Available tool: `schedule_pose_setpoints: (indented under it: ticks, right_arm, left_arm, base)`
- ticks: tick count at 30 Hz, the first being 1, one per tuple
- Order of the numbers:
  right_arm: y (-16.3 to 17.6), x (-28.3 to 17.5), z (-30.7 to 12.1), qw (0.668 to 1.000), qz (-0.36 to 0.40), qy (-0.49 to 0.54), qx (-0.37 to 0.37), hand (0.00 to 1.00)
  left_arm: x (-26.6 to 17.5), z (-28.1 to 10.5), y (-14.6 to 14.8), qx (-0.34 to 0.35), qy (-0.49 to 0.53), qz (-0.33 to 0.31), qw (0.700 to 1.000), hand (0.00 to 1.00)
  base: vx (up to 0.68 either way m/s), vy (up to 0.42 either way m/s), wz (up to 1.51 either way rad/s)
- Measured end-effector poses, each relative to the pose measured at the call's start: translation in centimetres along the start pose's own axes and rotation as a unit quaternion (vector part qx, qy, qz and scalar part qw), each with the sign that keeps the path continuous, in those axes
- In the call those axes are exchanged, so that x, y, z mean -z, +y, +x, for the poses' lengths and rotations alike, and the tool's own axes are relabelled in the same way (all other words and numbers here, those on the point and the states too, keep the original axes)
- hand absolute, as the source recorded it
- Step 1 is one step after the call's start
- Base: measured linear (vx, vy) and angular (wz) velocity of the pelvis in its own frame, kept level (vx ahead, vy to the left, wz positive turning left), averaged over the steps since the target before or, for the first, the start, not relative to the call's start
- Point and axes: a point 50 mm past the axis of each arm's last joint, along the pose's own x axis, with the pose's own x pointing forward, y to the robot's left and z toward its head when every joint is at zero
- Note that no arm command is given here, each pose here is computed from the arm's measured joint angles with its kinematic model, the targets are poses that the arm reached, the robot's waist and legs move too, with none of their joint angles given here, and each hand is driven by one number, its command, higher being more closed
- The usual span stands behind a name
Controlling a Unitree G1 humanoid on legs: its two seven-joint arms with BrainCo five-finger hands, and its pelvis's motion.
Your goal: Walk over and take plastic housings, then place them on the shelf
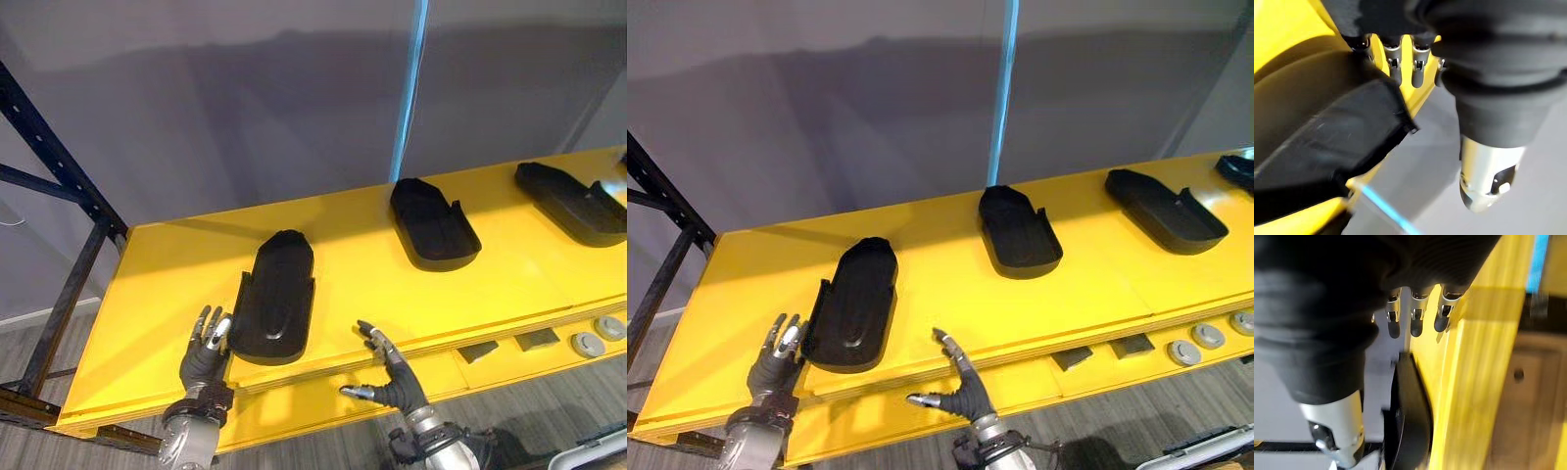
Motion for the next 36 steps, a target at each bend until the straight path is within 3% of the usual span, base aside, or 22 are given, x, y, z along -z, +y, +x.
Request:
schedule_pose_setpoints:
  ticks: [4,5,8,13,16,23,36]
  right_arm:
    - [1.8,0.1,-0.2,0.998,0.027,0.003,-0.058,0.0]
    - [2.3,-0.1,-0.1,0.997,0.035,0.0,-0.074,1.0]
    - [3.5,-0.6,0.3,0.992,0.052,-0.016,-0.11,1.0]
    - [4.6,-1.4,2.5,0.987,0.044,-0.048,-0.148,1.0]
    - [4.8,-1.8,4.2,0.987,0.038,-0.065,-0.14,1.0]
    - [4.9,-3.9,6.8,0.987,0.008,-0.122,-0.107,1.0]
    - [2.6,-5.5,10.1,0.985,-0.06,-0.162,-0.03,1.0]
  left_arm:
    - [0.5,-0.7,0.6,0.004,0.01,0.023,1.0,0.0]
    - [0.4,-0.8,0.8,0.003,0.004,0.067,0.998,0.0]
    - [0.0,-1.5,1.1,-0.015,-0.032,0.184,0.982,0.0]
    - [-1.6,-2.3,1.4,-0.088,-0.115,0.257,0.955,0.0]
    - [-3.3,-2.6,0.5,-0.111,-0.184,0.263,0.94,0.0]
    - [-7.2,-4.2,-3.2,-0.085,-0.347,0.236,0.904,0.0]
    - [-7.5,-4.1,-4.8,-0.043,-0.366,0.173,0.913,0.0]
  base:
    - [-0.02,0.003,0.02]
    - [-0.01,0.003,0.04]
    - [-0.01,0.003,0.15]
    - [-0.02,0.013,0.3]
    - [-0.06,0.033,0.28]
    - [-0.02,0.019,0.08]
    - [0.02,0.007,0.0]
